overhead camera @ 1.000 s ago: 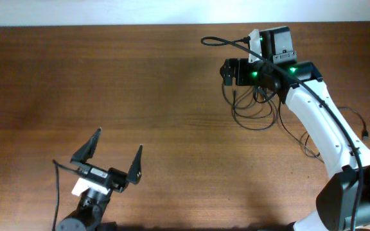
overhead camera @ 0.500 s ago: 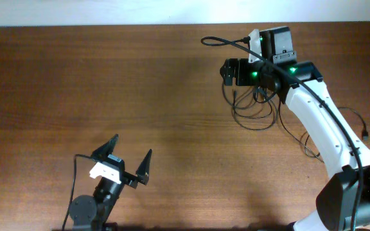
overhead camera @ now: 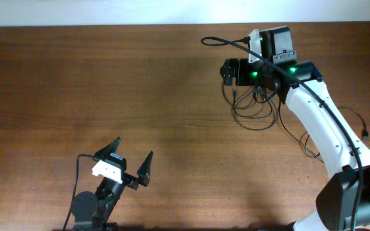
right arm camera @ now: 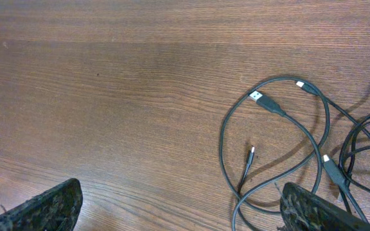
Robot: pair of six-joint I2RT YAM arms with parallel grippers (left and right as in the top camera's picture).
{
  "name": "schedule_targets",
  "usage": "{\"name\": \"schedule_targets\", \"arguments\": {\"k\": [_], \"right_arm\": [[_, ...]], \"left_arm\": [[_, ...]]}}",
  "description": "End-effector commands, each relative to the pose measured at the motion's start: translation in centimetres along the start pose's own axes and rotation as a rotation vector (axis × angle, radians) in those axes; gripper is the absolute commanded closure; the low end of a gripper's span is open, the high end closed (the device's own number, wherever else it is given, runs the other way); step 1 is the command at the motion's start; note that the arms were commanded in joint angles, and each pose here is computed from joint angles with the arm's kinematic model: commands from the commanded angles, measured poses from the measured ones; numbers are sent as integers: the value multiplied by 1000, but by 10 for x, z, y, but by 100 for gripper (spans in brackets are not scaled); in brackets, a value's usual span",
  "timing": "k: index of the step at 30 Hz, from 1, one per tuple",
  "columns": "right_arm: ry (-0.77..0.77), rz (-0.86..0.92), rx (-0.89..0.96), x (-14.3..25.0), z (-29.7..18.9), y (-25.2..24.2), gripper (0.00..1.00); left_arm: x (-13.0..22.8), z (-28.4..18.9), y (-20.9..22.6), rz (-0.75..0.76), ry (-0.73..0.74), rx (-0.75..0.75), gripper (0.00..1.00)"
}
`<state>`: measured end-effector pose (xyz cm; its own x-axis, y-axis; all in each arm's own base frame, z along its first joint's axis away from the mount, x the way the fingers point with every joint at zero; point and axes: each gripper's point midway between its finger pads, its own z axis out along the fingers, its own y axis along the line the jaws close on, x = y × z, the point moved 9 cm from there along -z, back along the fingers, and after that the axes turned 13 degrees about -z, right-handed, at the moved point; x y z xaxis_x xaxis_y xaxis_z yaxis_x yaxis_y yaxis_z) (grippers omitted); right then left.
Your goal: Untangle cables
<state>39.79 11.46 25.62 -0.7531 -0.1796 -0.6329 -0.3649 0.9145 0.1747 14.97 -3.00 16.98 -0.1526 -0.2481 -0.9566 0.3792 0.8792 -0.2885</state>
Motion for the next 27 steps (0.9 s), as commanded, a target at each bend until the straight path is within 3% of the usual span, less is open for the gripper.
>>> {"name": "schedule_targets", "arguments": {"k": [1,7,12,27], "right_arm": [[2,-2,4,0,1,-1,1],[2,-2,4,0,1,-1,2],[2,-2,4,0,1,-1,1],[2,-2,4,0,1,-1,1]], "left_arm": [[1,0,-1,7,6,7,1],[-1,-1,8,176,-14,-107,1],[-3,-4,25,177,-39,-309,1],[-3,-4,25,176,-37,-309,1]]}}
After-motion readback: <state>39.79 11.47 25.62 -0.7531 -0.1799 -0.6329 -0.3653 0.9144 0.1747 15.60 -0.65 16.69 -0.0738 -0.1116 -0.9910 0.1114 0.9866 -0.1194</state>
